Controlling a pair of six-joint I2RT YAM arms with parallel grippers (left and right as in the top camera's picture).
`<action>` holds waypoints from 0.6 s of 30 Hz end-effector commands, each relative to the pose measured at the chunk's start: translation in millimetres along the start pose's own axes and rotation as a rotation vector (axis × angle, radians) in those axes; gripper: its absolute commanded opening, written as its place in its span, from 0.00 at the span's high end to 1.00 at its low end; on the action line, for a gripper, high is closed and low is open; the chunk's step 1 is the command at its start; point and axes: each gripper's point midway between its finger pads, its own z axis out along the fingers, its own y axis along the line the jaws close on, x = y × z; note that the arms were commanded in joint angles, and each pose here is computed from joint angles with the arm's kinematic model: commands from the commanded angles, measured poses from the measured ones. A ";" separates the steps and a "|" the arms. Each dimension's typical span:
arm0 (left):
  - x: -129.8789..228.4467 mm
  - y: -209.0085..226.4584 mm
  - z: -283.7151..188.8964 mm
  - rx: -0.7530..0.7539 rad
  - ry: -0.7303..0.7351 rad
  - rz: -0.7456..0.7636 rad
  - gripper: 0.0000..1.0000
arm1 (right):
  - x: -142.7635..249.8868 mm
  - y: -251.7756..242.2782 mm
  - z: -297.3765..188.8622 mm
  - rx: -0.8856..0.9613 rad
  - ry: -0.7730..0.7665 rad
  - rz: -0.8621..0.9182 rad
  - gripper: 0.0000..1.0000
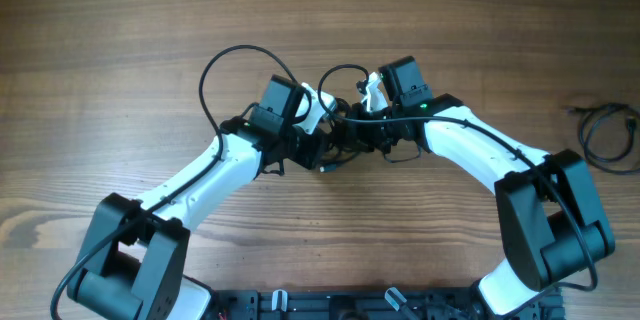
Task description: Untangle cables
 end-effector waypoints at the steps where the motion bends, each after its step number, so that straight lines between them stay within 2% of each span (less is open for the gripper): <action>1: 0.7 40.6 -3.1 -0.111 -0.012 -0.120 0.96 | 2.5 -12.6 4.2 0.051 0.008 0.010 0.96; 4: 0.6 46.3 -5.0 -0.118 -0.017 -0.155 0.96 | 1.1 -29.5 2.6 0.140 -0.017 0.026 0.96; 11: 4.3 47.4 -5.6 -0.117 -0.003 -0.160 0.96 | -4.9 -40.9 0.4 0.205 -0.054 0.013 0.96; 13: 5.5 47.4 -5.6 -0.117 0.002 -0.158 0.96 | -1.6 -32.4 2.2 0.158 -0.031 0.007 0.96; 16: 5.7 42.6 -4.6 -0.100 0.005 -0.150 0.96 | 5.8 -8.6 4.4 0.028 0.027 -0.039 0.75; 18: 5.8 41.8 -4.3 -0.098 0.006 -0.149 0.96 | 4.0 -0.1 4.5 -0.013 0.027 -0.046 0.68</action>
